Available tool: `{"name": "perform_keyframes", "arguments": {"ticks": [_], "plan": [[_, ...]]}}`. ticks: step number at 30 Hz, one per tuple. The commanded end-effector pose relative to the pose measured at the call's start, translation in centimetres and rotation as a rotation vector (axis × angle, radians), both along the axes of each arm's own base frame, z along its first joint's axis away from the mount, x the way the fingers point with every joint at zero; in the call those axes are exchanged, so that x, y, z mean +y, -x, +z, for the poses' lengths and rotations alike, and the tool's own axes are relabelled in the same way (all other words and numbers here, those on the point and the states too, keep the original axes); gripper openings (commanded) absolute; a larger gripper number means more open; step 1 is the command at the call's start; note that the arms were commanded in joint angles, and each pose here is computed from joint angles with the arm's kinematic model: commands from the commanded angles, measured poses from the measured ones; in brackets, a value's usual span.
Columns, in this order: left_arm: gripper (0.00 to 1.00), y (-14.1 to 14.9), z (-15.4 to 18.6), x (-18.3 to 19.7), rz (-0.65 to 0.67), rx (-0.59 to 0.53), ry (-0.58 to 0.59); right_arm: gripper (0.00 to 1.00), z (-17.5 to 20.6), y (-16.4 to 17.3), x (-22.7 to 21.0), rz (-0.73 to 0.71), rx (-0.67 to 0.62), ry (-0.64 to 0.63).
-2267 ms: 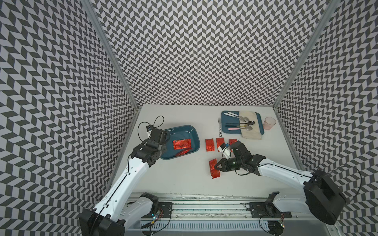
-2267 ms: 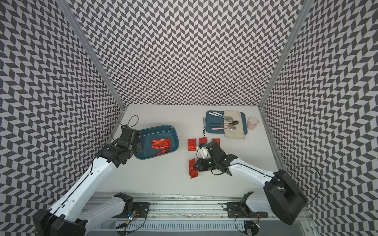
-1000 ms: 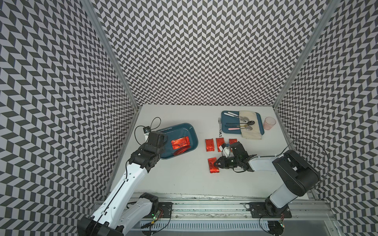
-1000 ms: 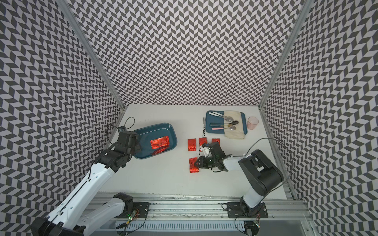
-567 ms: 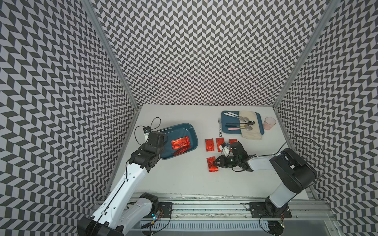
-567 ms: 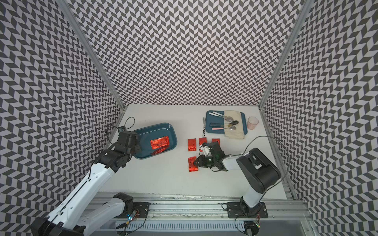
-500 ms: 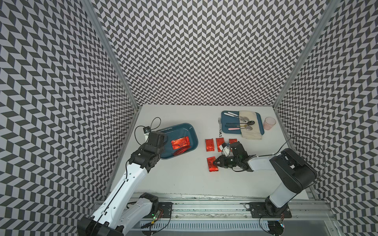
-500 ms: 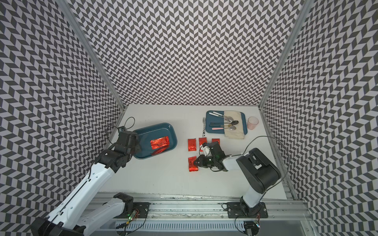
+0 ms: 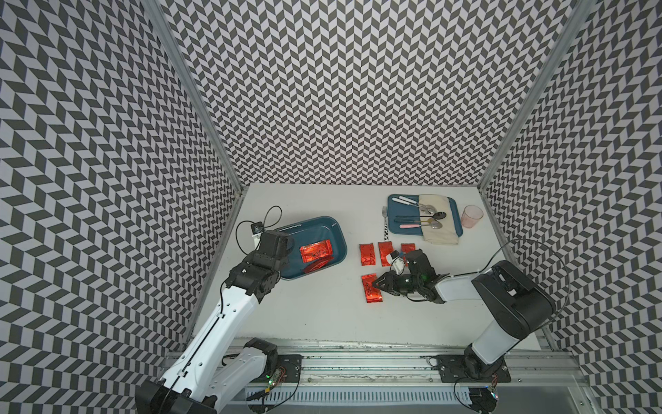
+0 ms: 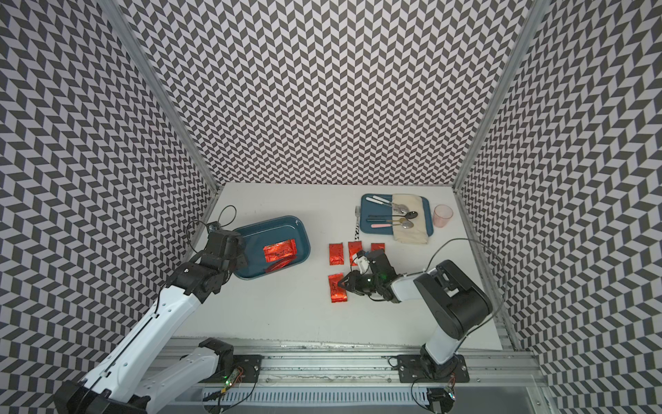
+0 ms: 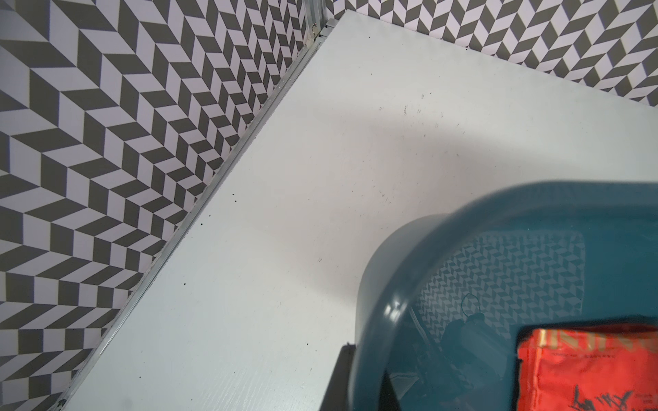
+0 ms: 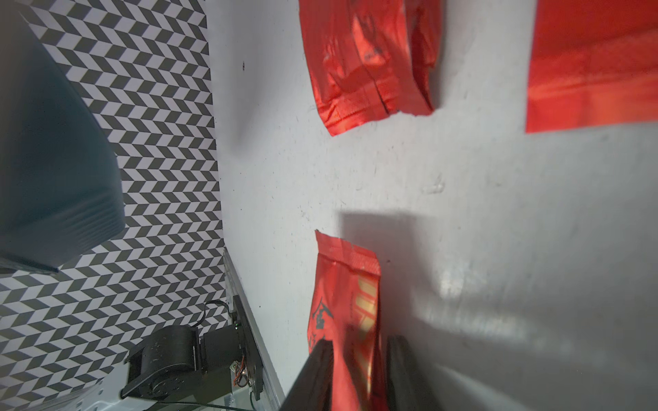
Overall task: Take the tea bags out of the storage box
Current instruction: Place the tea bag at the center of the board.
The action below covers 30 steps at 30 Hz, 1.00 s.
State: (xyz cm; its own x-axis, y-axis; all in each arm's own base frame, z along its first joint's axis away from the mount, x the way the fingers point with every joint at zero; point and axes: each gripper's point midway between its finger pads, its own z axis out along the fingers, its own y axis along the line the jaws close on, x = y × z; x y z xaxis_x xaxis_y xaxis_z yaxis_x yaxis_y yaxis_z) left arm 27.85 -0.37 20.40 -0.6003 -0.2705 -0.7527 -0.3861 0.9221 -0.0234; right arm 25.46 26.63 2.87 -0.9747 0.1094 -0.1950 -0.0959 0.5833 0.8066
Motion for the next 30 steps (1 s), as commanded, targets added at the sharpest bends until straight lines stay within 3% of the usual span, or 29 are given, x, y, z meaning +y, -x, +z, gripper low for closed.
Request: {"name": "perform_keyframes", "arguments": {"ticks": [1, 9, 18, 23, 30], "plan": [[0.00, -0.5, 0.8, -0.2, -0.003, -0.047, 0.021, 0.31, -2.1, 0.7, -1.7, -0.056, 0.061, 0.083], [0.00, -0.5, 0.8, -0.3, -0.007, -0.047, 0.024, 0.46, -1.5, 0.7, -2.6, -0.075, 0.040, 0.126], [0.00, -0.5, 0.8, -0.3, -0.011, -0.047, 0.024, 0.48, 0.5, 0.4, -2.7, -0.067, -0.005, 0.139], [0.00, -0.7, 0.8, -0.6, -0.028, -0.047, 0.032, 0.48, 7.0, -1.4, -2.0, -0.014, -0.203, 0.126], [0.00, -0.8, 0.6, -1.0, -0.050, -0.044, 0.041, 0.49, 20.0, -2.0, 2.7, 0.108, -0.549, 0.050]]}}
